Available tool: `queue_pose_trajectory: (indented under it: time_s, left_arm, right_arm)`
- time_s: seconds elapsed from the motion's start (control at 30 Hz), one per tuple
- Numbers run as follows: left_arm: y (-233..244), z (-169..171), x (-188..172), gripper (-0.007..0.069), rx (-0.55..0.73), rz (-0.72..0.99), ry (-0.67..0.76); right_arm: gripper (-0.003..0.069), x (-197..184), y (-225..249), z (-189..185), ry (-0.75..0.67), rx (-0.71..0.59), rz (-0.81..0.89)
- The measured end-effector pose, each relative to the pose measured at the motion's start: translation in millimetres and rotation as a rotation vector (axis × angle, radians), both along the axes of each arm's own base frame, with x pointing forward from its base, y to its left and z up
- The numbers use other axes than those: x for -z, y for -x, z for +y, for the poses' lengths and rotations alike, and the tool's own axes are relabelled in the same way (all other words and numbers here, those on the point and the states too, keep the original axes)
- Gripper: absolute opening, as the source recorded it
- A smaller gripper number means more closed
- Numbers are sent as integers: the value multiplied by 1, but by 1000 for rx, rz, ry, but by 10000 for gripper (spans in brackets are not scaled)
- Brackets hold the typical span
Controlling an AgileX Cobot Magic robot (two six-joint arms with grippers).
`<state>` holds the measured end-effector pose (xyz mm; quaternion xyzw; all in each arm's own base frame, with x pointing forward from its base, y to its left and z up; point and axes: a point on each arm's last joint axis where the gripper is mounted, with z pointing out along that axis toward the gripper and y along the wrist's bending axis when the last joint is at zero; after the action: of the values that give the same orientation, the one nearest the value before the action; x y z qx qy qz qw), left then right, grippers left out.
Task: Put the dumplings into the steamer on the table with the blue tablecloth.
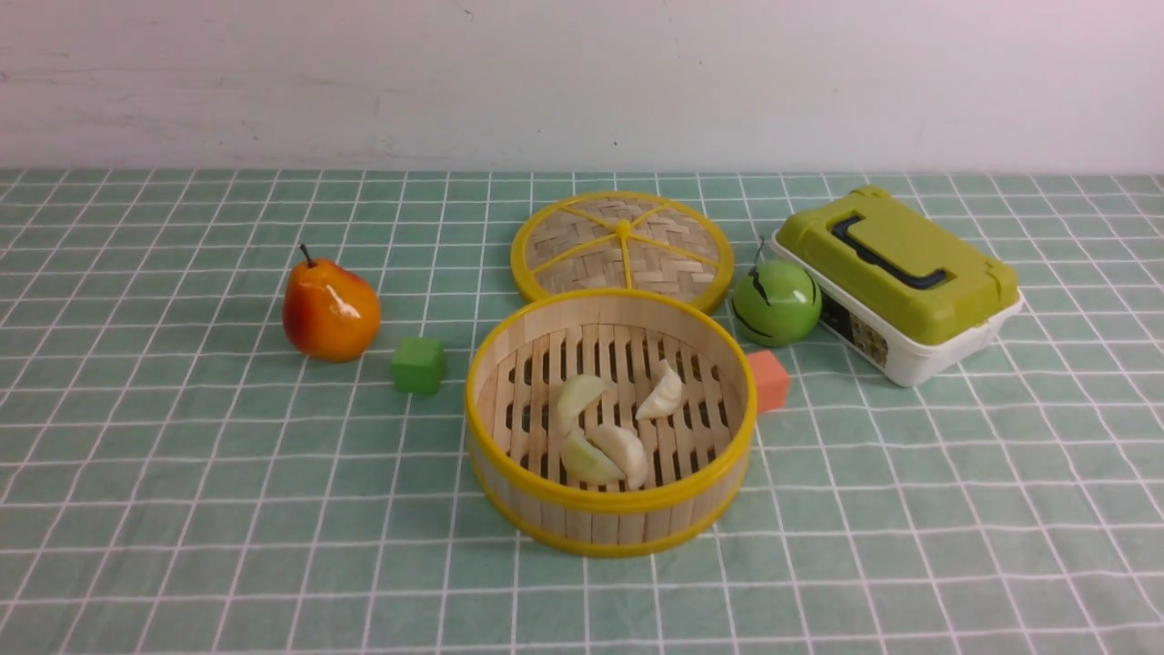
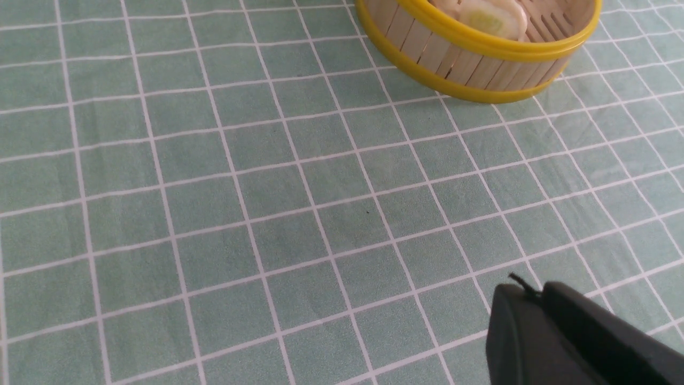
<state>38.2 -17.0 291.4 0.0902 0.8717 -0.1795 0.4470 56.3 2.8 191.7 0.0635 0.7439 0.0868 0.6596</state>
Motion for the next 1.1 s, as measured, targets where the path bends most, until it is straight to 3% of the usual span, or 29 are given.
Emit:
queue_pose_trajectory:
  time_s: [0.3,1.1]
  left_arm:
    - [0,0,0,50,0,1,-1]
    - [0,0,0,76,0,1,-1]
  right_arm:
    - [-20,18,4,-5,21,75,177]
    - [-11,18,4,-5,29,76,189]
